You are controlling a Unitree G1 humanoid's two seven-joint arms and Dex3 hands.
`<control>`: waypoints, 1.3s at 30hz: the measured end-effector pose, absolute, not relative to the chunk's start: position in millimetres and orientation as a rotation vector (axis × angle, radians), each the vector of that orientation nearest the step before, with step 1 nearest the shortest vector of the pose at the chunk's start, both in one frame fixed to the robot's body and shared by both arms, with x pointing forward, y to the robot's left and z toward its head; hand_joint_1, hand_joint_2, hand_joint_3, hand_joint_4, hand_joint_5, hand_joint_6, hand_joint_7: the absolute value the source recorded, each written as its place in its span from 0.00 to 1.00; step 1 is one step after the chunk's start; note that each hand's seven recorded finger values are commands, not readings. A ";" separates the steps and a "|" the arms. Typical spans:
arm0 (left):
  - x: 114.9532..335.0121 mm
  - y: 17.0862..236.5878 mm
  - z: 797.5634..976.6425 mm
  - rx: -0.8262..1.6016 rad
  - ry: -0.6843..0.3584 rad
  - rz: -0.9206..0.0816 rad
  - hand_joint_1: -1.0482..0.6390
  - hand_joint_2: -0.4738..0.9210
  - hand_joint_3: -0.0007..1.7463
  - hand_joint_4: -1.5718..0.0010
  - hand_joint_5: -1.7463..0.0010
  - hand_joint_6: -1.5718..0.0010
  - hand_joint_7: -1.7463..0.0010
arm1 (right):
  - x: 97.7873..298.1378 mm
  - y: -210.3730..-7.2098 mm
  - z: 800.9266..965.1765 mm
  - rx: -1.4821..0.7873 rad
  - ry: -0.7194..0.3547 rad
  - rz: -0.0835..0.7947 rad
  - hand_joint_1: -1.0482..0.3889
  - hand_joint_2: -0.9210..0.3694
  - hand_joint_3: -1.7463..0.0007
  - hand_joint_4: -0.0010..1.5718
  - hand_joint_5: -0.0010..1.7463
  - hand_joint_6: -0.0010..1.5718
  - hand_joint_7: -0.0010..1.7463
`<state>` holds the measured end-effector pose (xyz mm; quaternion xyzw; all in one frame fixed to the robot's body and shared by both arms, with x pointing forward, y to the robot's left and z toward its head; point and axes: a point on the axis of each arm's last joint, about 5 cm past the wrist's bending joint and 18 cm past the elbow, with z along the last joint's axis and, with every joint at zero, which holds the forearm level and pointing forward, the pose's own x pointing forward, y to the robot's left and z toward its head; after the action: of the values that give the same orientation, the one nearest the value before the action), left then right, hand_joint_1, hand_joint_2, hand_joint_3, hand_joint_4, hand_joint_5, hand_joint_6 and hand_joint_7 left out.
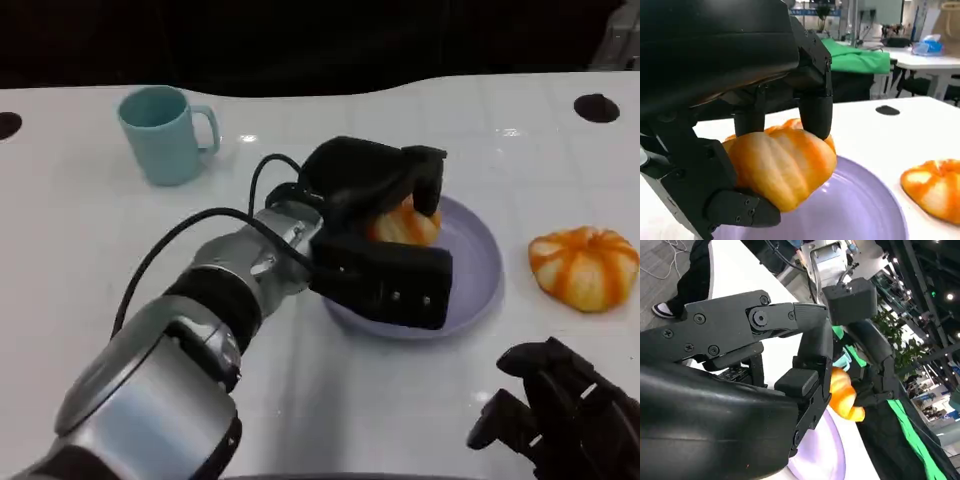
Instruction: Grasp the bread from the table and place it into the plate.
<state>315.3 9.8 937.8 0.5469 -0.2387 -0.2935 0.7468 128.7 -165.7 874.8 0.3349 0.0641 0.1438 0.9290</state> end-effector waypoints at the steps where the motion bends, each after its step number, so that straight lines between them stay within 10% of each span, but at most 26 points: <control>1: 314.8 8.8 937.5 1.200 -0.523 -0.645 0.53 0.85 0.32 0.47 0.00 0.61 0.00 | 128.5 -165.3 874.9 0.687 0.132 0.296 0.36 0.00 0.88 0.40 0.86 0.44 0.57; 4: 313.7 6.5 937.1 1.206 -0.498 -0.680 0.54 0.94 0.20 0.54 0.00 0.65 0.01 | 128.3 -164.9 874.7 0.688 0.133 0.297 0.36 0.00 0.88 0.40 0.86 0.44 0.57; 6: 313.2 5.0 937.1 1.199 -0.465 -0.710 0.55 0.99 0.14 0.55 0.48 0.51 0.53 | 128.3 -164.7 874.7 0.690 0.133 0.298 0.37 0.00 0.88 0.40 0.85 0.44 0.56; 10: 314.0 4.2 938.2 1.169 -0.375 -0.759 0.55 1.00 0.12 0.52 0.65 0.42 0.74 | 128.3 -164.2 874.7 0.700 0.129 0.299 0.37 0.00 0.88 0.40 0.85 0.44 0.56; 14: 313.7 3.7 938.3 1.183 -0.347 -0.807 0.40 1.00 0.11 0.81 0.85 0.77 0.97 | 128.4 -164.1 874.7 0.701 0.129 0.298 0.36 0.00 0.88 0.41 0.85 0.45 0.55; 24: 314.3 0.0 941.7 1.295 -0.318 -0.894 0.13 1.00 0.24 1.00 0.99 0.95 1.00 | 128.5 -164.1 874.8 0.699 0.129 0.298 0.36 0.00 0.88 0.41 0.85 0.45 0.56; 39: 325.2 9.7 960.0 1.064 -0.207 -0.990 0.05 1.00 0.32 0.98 0.99 0.96 0.99 | 129.5 -164.7 875.4 0.697 0.124 0.297 0.36 0.00 0.87 0.41 0.85 0.44 0.56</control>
<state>325.2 9.7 960.0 0.4854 -0.0947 -0.4519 0.7424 129.5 -164.7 875.4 0.3400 0.0607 0.1449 0.9272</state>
